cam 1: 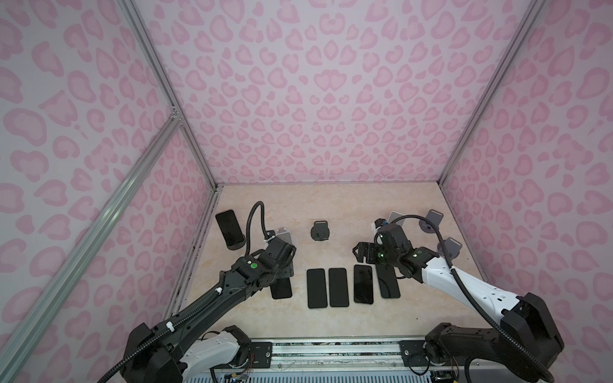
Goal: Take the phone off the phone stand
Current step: 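Lift the phone off the white stand with the left gripper toward the flat phones, then lower the phone flat beside the row of flat phones and open the left gripper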
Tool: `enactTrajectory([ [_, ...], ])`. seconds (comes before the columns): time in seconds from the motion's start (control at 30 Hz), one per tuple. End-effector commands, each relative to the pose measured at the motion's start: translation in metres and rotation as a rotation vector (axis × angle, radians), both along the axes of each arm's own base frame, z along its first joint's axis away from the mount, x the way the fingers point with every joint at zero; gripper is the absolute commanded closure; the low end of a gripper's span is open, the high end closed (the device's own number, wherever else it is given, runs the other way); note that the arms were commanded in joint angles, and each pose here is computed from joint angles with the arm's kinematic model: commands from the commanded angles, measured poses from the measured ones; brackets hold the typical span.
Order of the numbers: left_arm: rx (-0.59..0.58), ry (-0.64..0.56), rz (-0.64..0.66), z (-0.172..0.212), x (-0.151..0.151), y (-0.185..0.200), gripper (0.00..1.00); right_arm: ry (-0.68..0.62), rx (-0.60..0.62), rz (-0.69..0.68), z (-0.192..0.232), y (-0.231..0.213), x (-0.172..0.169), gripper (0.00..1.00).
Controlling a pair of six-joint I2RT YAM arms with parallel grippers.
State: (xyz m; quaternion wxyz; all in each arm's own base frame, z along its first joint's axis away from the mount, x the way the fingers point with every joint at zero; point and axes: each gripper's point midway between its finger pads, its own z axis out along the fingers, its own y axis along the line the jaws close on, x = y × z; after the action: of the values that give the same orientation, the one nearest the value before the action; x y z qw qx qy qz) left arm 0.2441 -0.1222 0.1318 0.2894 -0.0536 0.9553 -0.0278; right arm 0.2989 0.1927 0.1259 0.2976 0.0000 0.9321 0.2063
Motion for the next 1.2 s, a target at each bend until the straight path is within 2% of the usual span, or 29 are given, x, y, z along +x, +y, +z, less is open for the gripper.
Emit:
enactTrajectory([
  [0.0, -0.029, 0.019, 0.025, -0.007, -0.004, -0.008, 0.53, -0.011, 0.008, 0.001, 0.003, 0.005, 0.004, 0.06],
  [0.63, 0.007, 0.140, 0.001, -0.050, -0.014, -0.024, 0.54, 0.000, -0.006, 0.008, 0.001, 0.006, 0.002, 0.09],
  [1.17, 0.035, 0.165, -0.023, -0.069, -0.004, -0.034, 0.54, 0.023, 0.022, -0.005, -0.005, 0.004, -0.001, 0.11],
])
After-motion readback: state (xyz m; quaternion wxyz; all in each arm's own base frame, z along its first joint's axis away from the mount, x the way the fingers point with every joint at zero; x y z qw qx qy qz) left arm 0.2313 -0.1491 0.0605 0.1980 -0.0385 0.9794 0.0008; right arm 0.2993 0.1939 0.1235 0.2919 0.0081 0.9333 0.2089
